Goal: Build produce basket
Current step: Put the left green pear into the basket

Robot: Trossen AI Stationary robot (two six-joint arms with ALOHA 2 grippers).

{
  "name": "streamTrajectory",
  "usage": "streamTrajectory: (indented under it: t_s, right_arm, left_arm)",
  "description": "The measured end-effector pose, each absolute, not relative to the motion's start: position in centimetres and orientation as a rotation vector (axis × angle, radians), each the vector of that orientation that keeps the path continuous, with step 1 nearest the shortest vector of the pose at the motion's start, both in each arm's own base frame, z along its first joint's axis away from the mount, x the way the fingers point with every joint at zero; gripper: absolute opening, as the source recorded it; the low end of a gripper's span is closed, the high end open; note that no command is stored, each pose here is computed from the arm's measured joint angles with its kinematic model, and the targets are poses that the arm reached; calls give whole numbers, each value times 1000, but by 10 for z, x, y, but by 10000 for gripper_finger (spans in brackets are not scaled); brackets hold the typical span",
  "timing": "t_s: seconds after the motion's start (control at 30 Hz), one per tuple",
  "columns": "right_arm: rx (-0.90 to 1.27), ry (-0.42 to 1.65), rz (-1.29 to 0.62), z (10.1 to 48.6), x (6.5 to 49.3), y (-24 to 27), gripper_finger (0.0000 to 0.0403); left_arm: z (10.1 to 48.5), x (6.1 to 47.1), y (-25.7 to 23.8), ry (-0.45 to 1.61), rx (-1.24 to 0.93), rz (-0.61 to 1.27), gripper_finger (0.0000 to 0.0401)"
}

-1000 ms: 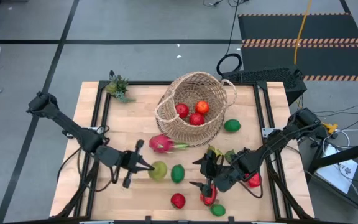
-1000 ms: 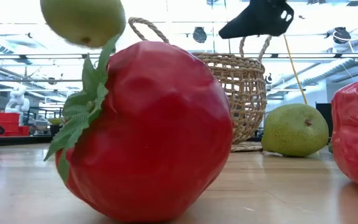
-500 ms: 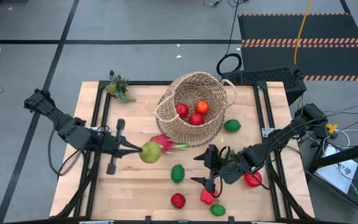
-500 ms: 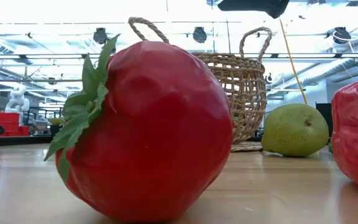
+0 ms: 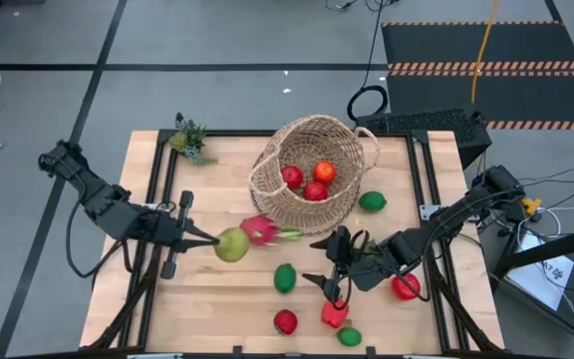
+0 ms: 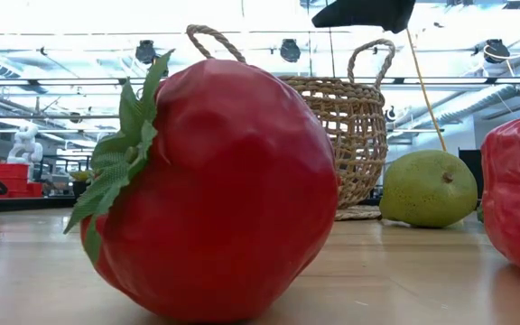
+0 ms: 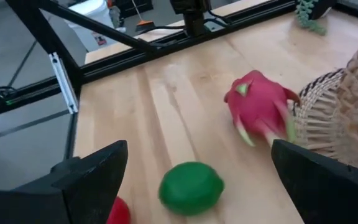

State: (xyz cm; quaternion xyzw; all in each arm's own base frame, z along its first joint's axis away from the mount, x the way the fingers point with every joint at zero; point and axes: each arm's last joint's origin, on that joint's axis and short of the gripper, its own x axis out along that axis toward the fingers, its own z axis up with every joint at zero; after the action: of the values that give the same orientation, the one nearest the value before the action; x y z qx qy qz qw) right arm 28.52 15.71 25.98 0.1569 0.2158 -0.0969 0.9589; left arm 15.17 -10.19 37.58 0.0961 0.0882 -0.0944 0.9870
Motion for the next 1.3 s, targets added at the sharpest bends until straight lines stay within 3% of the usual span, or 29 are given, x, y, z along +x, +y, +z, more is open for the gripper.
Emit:
streamTrajectory:
  t_s: [0.37, 0.87, 1.3]
  right_arm:
    - [418, 429, -210, 260, 283, 160, 391]
    - [338, 444, -186, 259, 283, 161, 391]
    - [398, 518, -140, 234, 262, 179, 391]
  left_arm:
    - [375, 147, -108, 161, 366, -248, 7]
    - [366, 158, -116, 192, 513, -244, 8]
    - [361, 171, -127, 178, 651, -241, 14]
